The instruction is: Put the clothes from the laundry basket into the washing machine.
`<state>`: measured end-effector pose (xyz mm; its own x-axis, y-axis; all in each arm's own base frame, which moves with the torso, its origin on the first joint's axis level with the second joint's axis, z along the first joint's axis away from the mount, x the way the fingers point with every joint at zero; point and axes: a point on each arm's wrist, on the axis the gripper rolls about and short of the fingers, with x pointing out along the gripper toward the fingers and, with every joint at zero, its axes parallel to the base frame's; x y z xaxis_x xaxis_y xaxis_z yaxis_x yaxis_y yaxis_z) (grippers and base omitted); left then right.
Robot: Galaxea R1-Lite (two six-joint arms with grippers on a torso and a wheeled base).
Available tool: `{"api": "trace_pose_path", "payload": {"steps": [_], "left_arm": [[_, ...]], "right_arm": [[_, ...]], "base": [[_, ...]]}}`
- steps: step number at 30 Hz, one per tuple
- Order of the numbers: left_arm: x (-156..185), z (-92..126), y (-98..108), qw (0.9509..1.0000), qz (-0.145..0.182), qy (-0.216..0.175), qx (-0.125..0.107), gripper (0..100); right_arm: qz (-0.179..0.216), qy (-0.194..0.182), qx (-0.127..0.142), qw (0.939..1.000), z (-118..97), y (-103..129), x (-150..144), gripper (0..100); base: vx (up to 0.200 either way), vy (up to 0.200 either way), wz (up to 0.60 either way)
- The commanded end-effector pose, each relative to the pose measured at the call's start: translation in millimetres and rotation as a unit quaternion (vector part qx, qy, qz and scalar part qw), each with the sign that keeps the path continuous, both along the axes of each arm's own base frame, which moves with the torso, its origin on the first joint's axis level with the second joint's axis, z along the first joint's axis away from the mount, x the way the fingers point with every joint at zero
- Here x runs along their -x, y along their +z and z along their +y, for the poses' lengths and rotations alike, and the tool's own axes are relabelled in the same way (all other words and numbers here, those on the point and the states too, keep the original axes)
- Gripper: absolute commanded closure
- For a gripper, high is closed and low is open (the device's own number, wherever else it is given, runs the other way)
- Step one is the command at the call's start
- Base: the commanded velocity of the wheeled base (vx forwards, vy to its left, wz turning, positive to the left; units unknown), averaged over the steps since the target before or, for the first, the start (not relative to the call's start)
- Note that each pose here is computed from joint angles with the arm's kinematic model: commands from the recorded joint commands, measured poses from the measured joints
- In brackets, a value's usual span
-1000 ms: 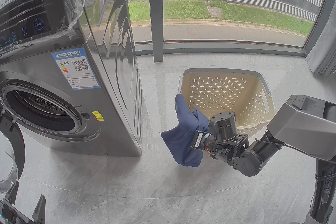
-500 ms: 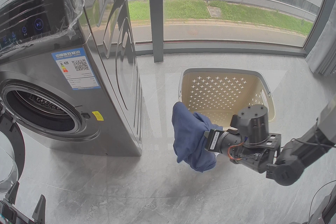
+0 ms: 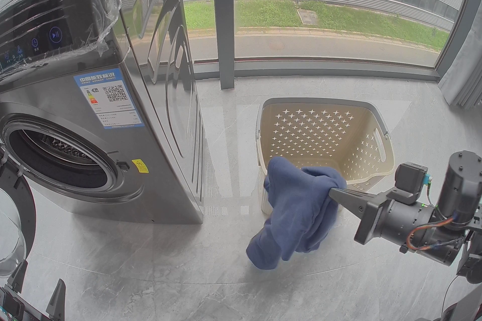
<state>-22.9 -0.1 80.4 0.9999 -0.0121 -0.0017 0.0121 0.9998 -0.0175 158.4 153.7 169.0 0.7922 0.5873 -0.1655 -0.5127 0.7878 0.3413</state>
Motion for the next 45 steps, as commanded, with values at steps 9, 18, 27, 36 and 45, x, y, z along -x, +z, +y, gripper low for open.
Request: {"api": "trace_pose_path", "payload": {"steps": [9,18,27,36,45], "left_arm": [[0.0,0.0,-4.4,1.0,0.0,-0.001,0.0,0],[0.0,0.0,-4.4,1.0,0.0,-0.001,0.0,0],[0.0,0.0,-4.4,1.0,0.0,-0.001,-0.001,0],[0.0,0.0,-4.4,1.0,0.0,-0.001,0.0,0],[0.0,0.0,-4.4,1.0,0.0,-0.001,-0.001,0]], "right_arm": [[-0.065,0.055,-0.043,0.9954,-15.0,17.3,30.8,100],[-0.063,0.058,-0.031,0.9958,-16.1,12.6,31.8,100],[-0.067,0.072,-0.037,0.9945,-14.0,13.9,34.1,100],[-0.079,0.089,-0.043,0.992,-10.7,15.9,35.7,100],[-0.091,0.091,-0.052,0.9903,-9.1,19.2,35.2,100]], "base": [[0.0,0.0,0.0],[-0.178,0.0,0.0],[-0.2,0.0,0.0],[-0.022,0.0,0.0],[0.0,0.133,0.0]]}}
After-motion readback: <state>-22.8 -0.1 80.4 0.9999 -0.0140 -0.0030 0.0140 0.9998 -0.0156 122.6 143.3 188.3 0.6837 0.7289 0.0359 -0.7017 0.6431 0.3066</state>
